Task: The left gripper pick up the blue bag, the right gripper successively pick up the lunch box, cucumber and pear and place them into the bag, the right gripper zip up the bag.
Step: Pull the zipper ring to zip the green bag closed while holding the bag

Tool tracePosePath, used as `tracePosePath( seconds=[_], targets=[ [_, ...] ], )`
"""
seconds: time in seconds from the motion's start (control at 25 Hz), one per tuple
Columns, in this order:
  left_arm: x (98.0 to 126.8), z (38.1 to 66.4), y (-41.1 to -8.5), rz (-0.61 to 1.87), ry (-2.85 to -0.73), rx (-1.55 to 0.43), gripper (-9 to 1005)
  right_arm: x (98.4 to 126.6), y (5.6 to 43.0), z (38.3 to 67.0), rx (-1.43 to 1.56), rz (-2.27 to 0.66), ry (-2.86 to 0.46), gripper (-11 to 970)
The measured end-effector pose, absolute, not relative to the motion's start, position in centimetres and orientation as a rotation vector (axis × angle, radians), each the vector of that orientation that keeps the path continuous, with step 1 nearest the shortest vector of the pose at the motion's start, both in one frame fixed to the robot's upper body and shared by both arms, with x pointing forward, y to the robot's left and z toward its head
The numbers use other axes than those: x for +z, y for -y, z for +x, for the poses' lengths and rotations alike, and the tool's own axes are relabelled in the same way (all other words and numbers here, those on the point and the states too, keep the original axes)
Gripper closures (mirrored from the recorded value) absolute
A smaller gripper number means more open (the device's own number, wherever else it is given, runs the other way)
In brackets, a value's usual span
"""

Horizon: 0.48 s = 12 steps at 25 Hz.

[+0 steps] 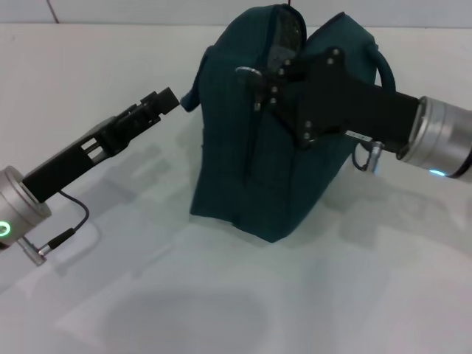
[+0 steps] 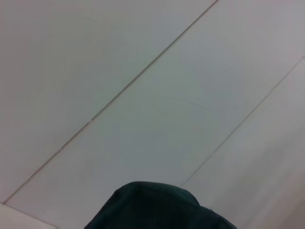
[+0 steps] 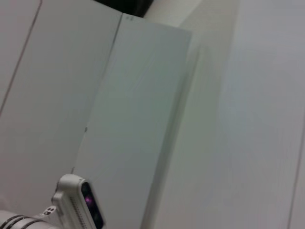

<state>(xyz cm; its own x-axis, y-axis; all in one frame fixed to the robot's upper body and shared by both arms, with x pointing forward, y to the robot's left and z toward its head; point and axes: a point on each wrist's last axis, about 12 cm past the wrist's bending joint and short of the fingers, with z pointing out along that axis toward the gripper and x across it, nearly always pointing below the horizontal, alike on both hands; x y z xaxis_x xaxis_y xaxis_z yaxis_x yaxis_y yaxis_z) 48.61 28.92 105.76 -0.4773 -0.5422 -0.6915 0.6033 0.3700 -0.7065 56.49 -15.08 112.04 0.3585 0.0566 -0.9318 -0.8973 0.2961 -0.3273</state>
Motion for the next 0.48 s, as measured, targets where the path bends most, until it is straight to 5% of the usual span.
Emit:
tracePosePath(
  seconds=[0.48],
  targets=[
    [105.3, 48.5, -27.7, 0.215, -1.627, -1.344, 179, 112.2, 14.6, 56.6, 0.805, -1.084, -0.99, 948]
  ],
)
